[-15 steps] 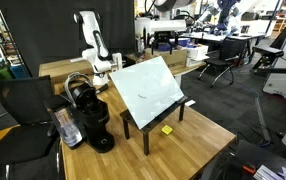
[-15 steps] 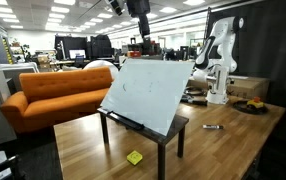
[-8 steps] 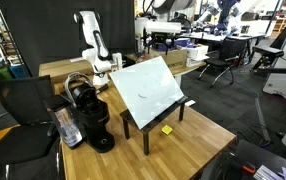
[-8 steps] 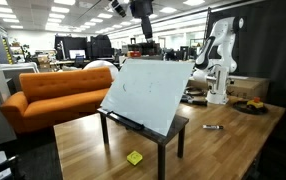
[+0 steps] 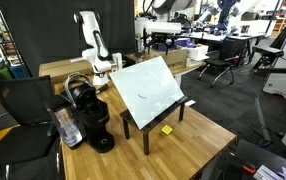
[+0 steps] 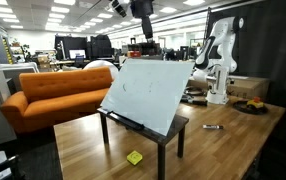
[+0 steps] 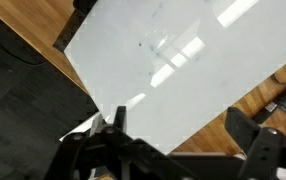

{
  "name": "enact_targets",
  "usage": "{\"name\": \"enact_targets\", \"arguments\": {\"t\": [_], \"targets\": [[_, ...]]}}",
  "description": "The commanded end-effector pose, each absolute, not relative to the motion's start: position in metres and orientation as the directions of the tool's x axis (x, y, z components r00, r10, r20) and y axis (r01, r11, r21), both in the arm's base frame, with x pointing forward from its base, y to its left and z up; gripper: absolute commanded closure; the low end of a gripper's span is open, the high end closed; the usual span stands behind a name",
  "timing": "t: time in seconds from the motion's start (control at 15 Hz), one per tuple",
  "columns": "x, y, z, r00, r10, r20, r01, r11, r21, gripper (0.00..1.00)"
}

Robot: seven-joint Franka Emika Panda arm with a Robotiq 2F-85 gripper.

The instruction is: Put the whiteboard on the table

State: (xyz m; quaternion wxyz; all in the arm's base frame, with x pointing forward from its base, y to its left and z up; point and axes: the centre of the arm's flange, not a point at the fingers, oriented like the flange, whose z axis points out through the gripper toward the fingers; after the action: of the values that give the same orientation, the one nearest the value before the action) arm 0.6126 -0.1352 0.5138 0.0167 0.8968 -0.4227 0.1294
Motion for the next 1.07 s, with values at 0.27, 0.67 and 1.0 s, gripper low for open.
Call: {"name": "enact_targets", "arguments": {"t": [0.27,0.67,1.0], "targets": [[0.613,-0.135,0.514,0.609,-0.754,0.246,-0.763,-0.642,-0.079,0.0],[0.63,-0.139,0.519,0.573,-0.787,0.227,-0.792,-0.603,-0.095,0.0],[0.656,-0.141,0.525,0.499,-0.849,0.171,-0.844,-0.522,-0.128,0.0]]}}
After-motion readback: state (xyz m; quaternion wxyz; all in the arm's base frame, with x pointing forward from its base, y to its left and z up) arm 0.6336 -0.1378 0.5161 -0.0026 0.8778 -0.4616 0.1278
